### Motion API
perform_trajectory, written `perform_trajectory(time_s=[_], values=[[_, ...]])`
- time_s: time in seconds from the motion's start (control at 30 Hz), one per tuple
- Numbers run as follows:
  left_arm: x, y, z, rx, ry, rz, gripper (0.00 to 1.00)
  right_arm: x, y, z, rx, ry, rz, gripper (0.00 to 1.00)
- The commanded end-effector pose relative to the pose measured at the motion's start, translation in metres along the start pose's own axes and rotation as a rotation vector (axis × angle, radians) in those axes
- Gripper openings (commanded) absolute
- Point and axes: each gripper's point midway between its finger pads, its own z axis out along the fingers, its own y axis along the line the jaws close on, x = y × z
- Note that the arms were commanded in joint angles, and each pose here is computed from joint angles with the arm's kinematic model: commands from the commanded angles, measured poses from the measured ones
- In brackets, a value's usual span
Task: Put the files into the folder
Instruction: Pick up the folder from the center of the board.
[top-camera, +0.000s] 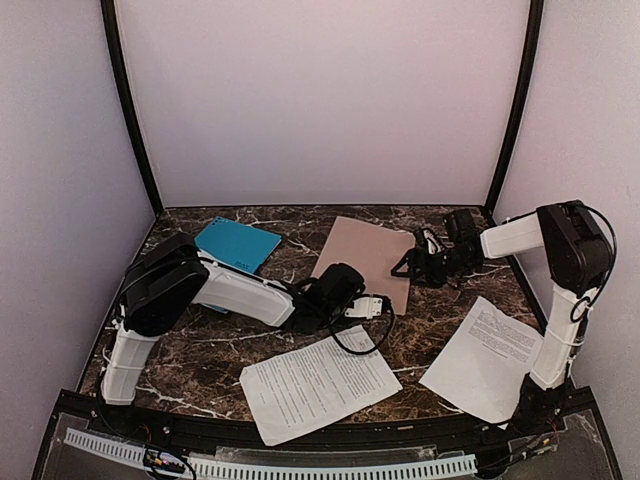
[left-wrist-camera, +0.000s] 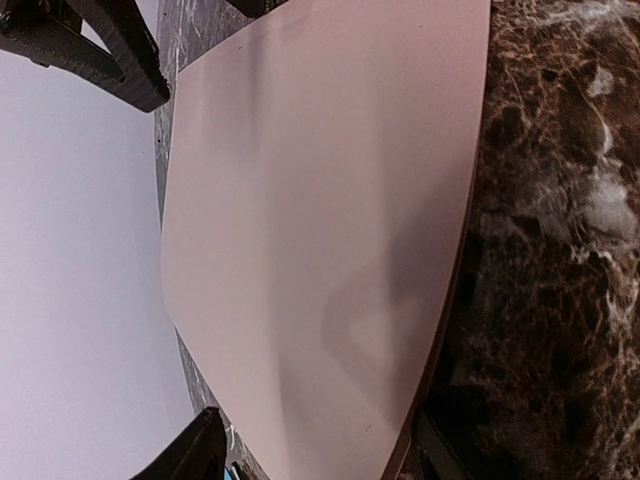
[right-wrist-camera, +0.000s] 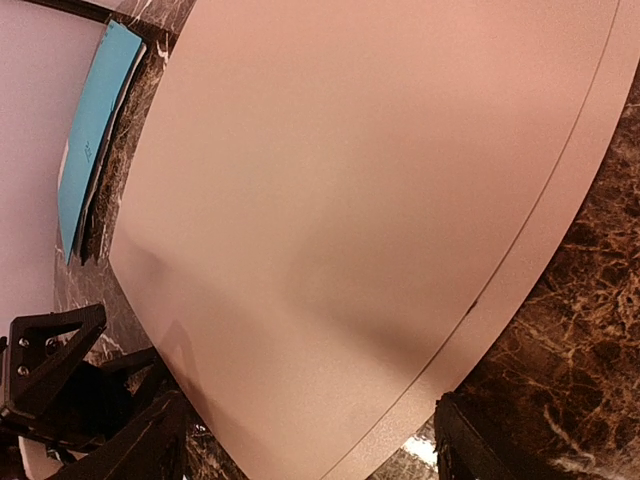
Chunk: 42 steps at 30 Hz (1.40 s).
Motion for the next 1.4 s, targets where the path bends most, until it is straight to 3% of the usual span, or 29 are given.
perform_trajectory(time_s=[0.0, 0.5, 0.53, 0.57, 0.63, 0.93, 1.23, 1.37], values=[[0.004, -0.022, 0.008, 0.037, 0.011, 0.063, 0.57, 0.017, -0.009, 0.009, 0.025, 0.068, 0.030, 0.83], [-0.011, -0.017, 0.013, 0.011, -0.026, 0.074, 0.33, 0.014, -0.007, 0.008, 0.027, 0.074, 0.021, 0.83], [-0.011, -0.016, 0.013, 0.009, -0.028, 0.068, 0.25, 0.014, -0.007, 0.008, 0.026, 0.074, 0.021, 0.83], [-0.011, -0.014, 0.012, 0.004, -0.028, 0.064, 0.09, 0.014, -0.007, 0.008, 0.025, 0.075, 0.021, 0.83], [-0.011, -0.011, 0.012, -0.014, -0.025, 0.053, 0.02, 0.015, -0.007, 0.008, 0.026, 0.075, 0.022, 0.83], [-0.010, 0.008, -0.008, -0.038, -0.044, -0.024, 0.01, 0.011, -0.004, 0.005, 0.027, 0.074, 0.009, 0.83], [-0.001, 0.028, -0.040, -0.051, -0.067, -0.179, 0.01, -0.017, 0.032, -0.029, 0.002, -0.016, -0.060, 0.97], [0.005, 0.041, -0.051, -0.053, -0.088, -0.297, 0.01, -0.028, 0.053, -0.051, -0.011, -0.064, -0.093, 0.99]])
